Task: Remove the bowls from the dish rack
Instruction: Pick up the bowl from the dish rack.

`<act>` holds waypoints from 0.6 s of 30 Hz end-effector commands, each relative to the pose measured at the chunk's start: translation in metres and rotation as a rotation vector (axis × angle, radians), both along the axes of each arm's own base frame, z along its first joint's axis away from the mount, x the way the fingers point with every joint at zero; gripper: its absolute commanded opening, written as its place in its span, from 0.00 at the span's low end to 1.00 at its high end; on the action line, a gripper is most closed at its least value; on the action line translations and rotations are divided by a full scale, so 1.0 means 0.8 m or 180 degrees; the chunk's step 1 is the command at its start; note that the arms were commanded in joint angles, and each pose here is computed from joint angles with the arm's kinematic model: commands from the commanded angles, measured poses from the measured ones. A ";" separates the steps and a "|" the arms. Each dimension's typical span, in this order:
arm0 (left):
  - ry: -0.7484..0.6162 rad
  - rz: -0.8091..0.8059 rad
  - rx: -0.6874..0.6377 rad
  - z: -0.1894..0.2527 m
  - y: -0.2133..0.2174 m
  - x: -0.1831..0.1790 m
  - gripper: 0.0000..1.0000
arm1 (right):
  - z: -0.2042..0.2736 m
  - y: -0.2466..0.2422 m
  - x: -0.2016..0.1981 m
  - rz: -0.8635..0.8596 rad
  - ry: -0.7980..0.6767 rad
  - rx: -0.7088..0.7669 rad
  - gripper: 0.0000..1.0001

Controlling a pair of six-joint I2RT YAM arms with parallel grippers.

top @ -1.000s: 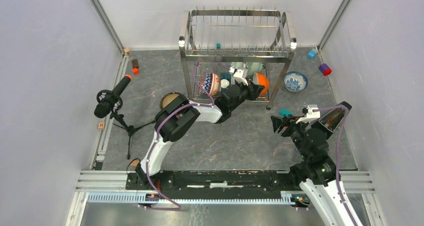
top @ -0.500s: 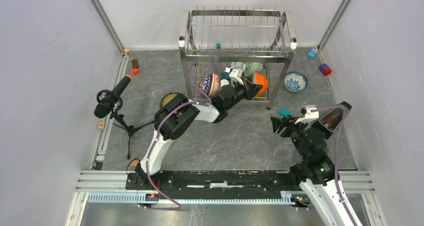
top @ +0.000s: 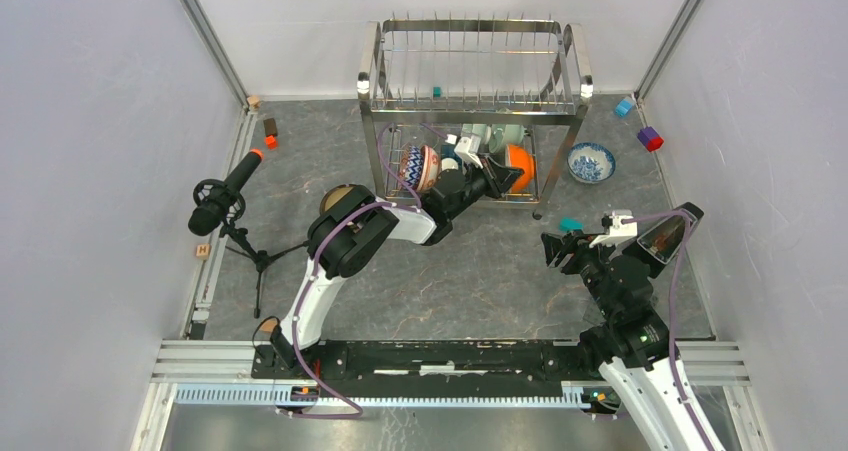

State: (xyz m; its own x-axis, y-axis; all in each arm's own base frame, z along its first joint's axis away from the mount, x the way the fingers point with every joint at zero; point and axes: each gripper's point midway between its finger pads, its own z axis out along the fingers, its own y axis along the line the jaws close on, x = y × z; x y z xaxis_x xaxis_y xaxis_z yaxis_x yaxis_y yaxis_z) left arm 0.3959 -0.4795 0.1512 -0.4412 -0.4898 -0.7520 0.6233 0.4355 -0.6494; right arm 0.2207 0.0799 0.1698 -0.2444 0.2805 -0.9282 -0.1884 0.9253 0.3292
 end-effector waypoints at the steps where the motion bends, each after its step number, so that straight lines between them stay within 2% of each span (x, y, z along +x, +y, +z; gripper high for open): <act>1: -0.0552 0.0005 -0.0847 0.134 0.020 -0.004 0.02 | 0.008 0.000 0.002 0.0000 -0.0114 0.0014 0.64; 18: -0.0737 -0.0072 -0.1139 0.174 0.026 -0.014 0.02 | 0.007 -0.001 0.002 -0.0011 -0.0117 -0.0014 0.64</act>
